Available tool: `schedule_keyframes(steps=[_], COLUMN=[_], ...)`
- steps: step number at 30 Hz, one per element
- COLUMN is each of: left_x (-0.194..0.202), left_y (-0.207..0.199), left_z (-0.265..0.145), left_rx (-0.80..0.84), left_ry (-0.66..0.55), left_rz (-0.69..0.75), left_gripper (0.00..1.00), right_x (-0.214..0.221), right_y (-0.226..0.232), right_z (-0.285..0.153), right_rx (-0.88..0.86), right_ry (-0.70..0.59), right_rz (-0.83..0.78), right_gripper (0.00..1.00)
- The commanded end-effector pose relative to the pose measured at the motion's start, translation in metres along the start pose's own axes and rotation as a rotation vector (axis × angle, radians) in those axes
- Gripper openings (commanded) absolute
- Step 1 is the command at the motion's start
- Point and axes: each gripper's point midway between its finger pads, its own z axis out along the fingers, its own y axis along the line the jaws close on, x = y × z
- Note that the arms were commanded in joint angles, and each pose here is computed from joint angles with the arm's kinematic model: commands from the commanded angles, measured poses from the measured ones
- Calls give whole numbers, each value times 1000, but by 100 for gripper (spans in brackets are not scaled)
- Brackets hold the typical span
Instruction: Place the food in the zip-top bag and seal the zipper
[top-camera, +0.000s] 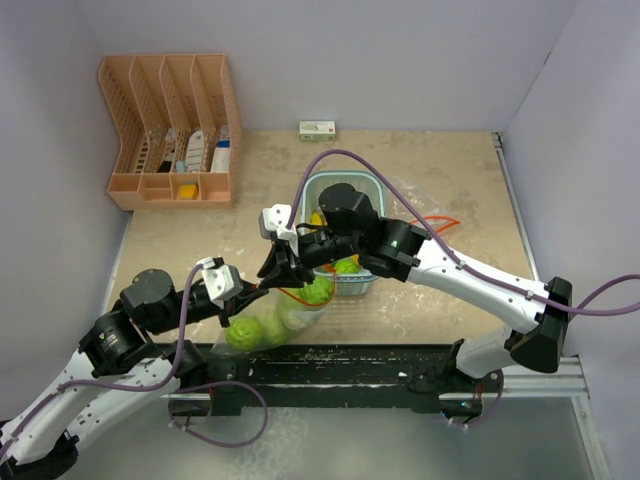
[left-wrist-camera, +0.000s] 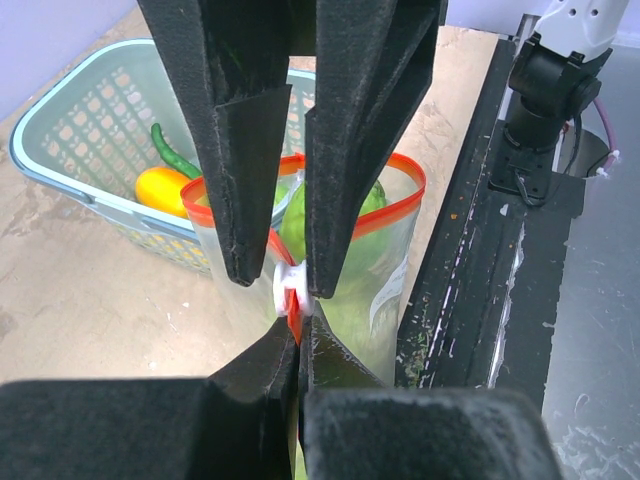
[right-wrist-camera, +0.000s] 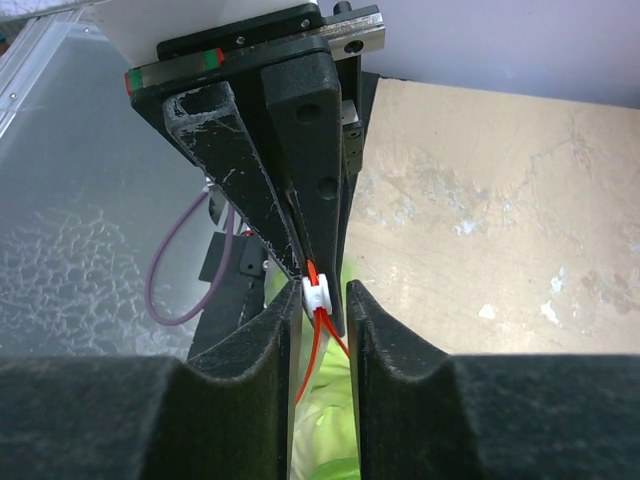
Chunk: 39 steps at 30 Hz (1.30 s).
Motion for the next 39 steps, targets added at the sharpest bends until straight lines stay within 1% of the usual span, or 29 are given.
schedule_keyframes(steps=[1,4,12,13,18,22,27,35,39], left_x=[-33,-33,-32,-32,-31,-32,-37,-41,-41], left_y=[5,5,6,6,6,6,8,12,15], left_z=[-6,-6,-4,-5,-4,-5,-8,-23,-26], left_rx=[-27,-28,-30,-29,-31,-32,-50,-98,-123], left_ry=[-104,-104,-101,-102,-101,-103,-125,-165,-172], left_rz=[36,37,37,37,38,40,40,41,39], left_gripper=[0,0,0,0,0,0,0,0,0], right_x=[-12,-9,-7,-6,-6,-10,2,29,45], right_y=[4,4,7,7,6,5,-5,-28,-32], right_z=[-3,-2,1,1,3,2,1,-19,-21], right_rx=[-18,-23,-50,-51,-51,-42,7,81,91], right_ry=[-36,-28,-29,-28,-28,-35,6,46,81], right_rz=[-20,-13,-3,0,4,5,24,90,109], right_gripper=[25,29,32,32,17,10,1,0,1])
